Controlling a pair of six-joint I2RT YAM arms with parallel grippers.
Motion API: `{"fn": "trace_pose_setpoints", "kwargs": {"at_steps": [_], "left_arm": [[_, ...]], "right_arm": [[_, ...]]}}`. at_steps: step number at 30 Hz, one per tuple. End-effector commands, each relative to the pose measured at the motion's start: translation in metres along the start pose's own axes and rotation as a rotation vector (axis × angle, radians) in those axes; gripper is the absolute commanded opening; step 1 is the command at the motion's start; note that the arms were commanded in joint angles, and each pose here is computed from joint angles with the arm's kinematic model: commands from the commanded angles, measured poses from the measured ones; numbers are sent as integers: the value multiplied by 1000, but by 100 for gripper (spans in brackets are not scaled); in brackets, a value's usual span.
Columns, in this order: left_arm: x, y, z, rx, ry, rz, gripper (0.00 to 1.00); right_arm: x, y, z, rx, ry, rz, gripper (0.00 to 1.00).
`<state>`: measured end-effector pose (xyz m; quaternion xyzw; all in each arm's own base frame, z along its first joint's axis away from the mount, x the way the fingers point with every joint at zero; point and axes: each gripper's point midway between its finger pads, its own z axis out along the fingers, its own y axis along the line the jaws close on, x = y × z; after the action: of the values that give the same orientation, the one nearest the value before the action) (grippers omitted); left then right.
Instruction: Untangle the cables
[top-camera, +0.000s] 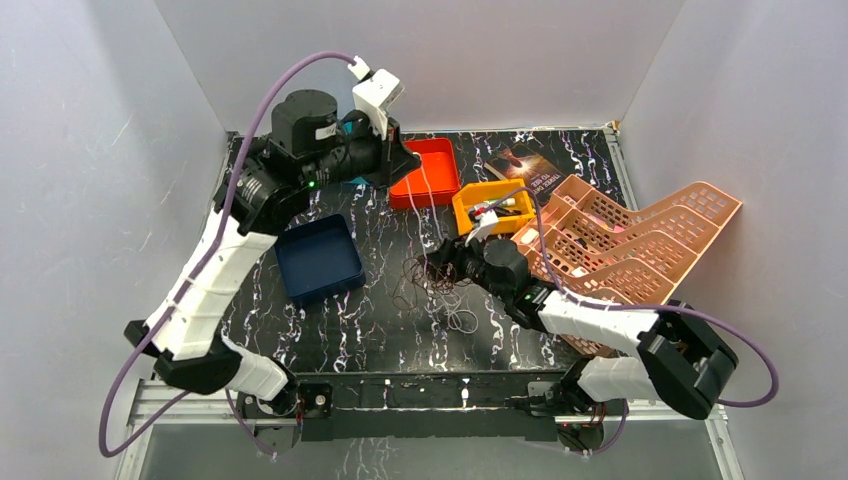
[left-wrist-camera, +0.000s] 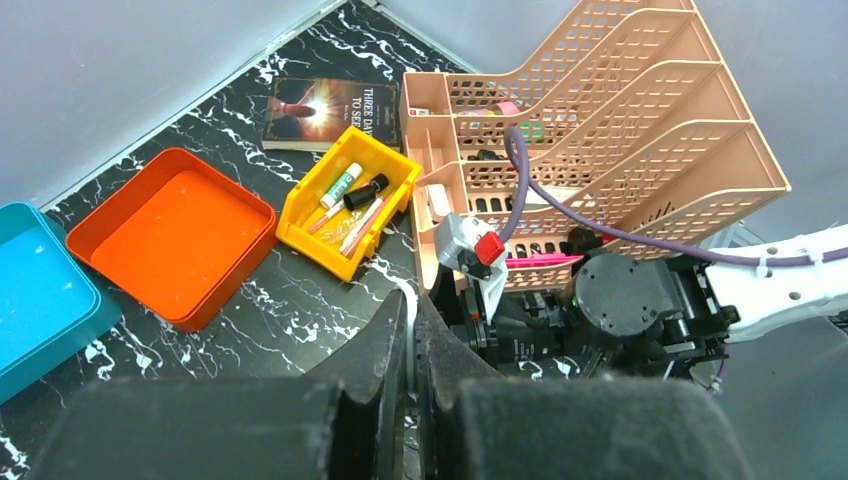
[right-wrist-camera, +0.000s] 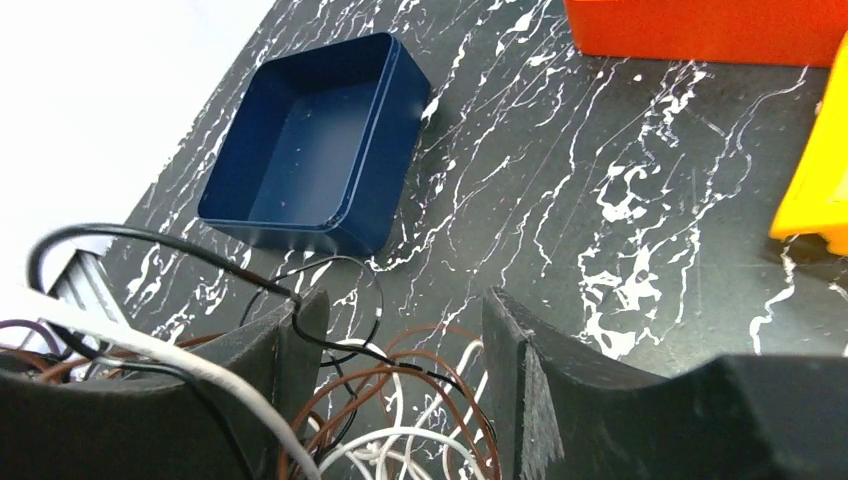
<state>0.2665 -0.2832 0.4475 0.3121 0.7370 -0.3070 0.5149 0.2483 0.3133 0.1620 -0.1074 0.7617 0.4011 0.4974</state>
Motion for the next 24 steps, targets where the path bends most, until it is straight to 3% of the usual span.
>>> {"fn": "trace_pose_setpoints", "kwargs": {"at_steps": [1, 6, 10, 24], "left_arm": [[-34, -20, -37, 75, -208, 11, 0], [8, -26, -26, 120, -129, -59, 0], [26, -24, -22, 118, -101, -85, 0], [7, -27, -20, 136, -137, -70, 0]], "right_arm": [[-27, 12, -7, 24, 23, -94, 66], [-78, 44, -14, -46, -83, -110, 71], [-95, 55, -20, -78, -123, -117, 75], [-48, 34, 2, -73, -66, -96, 76]]}}
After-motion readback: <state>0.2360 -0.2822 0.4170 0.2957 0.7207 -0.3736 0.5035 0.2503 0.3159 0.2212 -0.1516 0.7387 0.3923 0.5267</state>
